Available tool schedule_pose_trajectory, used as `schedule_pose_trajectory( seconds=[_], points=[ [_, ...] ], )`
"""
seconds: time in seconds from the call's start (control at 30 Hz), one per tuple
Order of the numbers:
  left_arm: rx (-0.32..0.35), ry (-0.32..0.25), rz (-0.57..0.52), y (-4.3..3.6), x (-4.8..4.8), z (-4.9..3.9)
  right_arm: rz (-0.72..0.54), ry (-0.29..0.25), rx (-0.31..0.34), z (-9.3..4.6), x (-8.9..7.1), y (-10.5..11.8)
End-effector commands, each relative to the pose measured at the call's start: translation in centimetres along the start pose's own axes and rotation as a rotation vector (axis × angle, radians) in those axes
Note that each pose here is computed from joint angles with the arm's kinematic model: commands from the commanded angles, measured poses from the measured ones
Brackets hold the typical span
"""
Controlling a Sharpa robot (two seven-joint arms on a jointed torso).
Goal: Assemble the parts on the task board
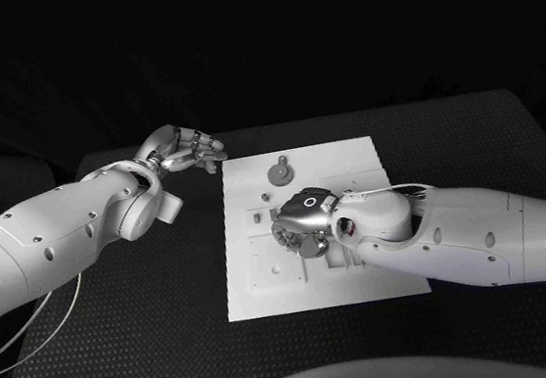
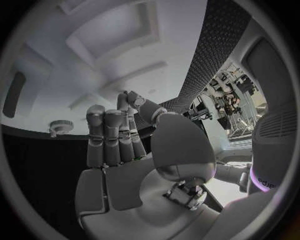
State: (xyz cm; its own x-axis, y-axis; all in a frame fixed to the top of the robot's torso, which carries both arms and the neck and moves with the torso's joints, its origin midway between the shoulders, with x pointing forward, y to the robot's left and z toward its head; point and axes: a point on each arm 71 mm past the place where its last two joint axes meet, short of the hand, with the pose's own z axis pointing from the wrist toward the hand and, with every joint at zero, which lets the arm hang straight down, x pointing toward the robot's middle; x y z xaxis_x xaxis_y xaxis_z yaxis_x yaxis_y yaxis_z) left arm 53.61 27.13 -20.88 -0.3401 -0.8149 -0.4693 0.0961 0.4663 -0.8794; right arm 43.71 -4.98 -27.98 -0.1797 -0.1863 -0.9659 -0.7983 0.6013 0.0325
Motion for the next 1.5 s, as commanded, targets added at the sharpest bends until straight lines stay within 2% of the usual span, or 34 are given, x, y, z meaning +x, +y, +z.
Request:
schedule_pose_trajectory(
  seconds=[0.03, 0.6, 0.93, 1.5],
  points=[
    [0.009, 0.003, -0.008, -0.16, 0.03, 0.05, 0.012, -0.012, 0.001, -0.1, 0.1, -0.1],
    [0.006, 0.005, -0.009, -0.14, 0.03, 0.05, 0.150, -0.035, 0.039, -0.4, 0.4, -1.4],
    [0.005, 0.006, -0.009, -0.13, 0.04, 0.04, 0.224, -0.037, 0.040, -0.4, 0.4, -1.3],
    [0.004, 0.007, -0.009, -0.12, 0.02, 0.02, 0.231, -0.017, 0.028, -0.3, 0.6, -1.0]
  ],
)
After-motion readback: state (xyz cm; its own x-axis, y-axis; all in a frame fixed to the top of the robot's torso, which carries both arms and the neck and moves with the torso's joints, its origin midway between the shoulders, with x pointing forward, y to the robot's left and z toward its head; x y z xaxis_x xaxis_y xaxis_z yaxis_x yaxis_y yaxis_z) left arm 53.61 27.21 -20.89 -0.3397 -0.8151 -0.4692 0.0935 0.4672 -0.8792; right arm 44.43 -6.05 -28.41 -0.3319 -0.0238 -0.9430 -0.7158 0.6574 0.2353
